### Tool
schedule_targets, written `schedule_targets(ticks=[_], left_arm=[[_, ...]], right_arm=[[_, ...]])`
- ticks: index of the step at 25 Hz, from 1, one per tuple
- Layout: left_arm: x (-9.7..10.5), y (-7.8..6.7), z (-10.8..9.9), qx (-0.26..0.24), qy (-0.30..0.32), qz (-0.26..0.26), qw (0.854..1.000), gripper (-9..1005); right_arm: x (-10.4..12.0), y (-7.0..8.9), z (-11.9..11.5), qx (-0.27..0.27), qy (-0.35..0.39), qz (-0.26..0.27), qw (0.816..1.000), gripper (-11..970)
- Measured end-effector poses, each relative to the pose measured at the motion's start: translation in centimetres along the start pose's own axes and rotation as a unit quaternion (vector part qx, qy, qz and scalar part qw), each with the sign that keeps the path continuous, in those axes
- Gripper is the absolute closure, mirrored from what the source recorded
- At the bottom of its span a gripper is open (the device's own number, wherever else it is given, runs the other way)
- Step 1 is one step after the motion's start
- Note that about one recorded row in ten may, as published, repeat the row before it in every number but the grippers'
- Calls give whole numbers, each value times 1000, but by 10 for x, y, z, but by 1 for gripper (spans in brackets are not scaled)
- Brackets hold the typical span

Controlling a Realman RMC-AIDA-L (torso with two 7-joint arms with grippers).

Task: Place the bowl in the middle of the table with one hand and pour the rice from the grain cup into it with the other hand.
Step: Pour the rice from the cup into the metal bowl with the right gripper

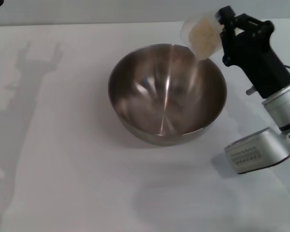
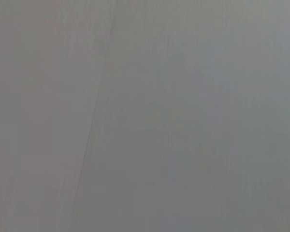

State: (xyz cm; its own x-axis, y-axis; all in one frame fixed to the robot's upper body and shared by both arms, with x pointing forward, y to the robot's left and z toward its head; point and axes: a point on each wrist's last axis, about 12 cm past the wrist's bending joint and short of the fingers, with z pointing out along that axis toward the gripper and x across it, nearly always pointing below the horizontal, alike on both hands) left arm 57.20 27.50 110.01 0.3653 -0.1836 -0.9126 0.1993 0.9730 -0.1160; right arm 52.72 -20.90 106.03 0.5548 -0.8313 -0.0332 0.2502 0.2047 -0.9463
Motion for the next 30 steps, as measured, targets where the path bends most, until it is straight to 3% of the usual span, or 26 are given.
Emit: schedule_targets(ticks=[8, 17, 25, 30], left_arm=[[0, 0, 0, -1, 0, -1, 1000, 150], [0, 1, 0, -5, 1, -2, 1000, 150], [2, -1, 3, -4, 8, -4, 1000, 150], [2, -1, 3, -5, 8, -4, 1000, 150]], right_arm=[[2, 6, 10, -38, -55, -111, 992, 950], [2, 8, 12, -51, -103, -169, 979, 950], [7, -1, 14, -19, -154, -262, 953, 950], [7, -4, 16, -7, -154, -273, 950, 951]])
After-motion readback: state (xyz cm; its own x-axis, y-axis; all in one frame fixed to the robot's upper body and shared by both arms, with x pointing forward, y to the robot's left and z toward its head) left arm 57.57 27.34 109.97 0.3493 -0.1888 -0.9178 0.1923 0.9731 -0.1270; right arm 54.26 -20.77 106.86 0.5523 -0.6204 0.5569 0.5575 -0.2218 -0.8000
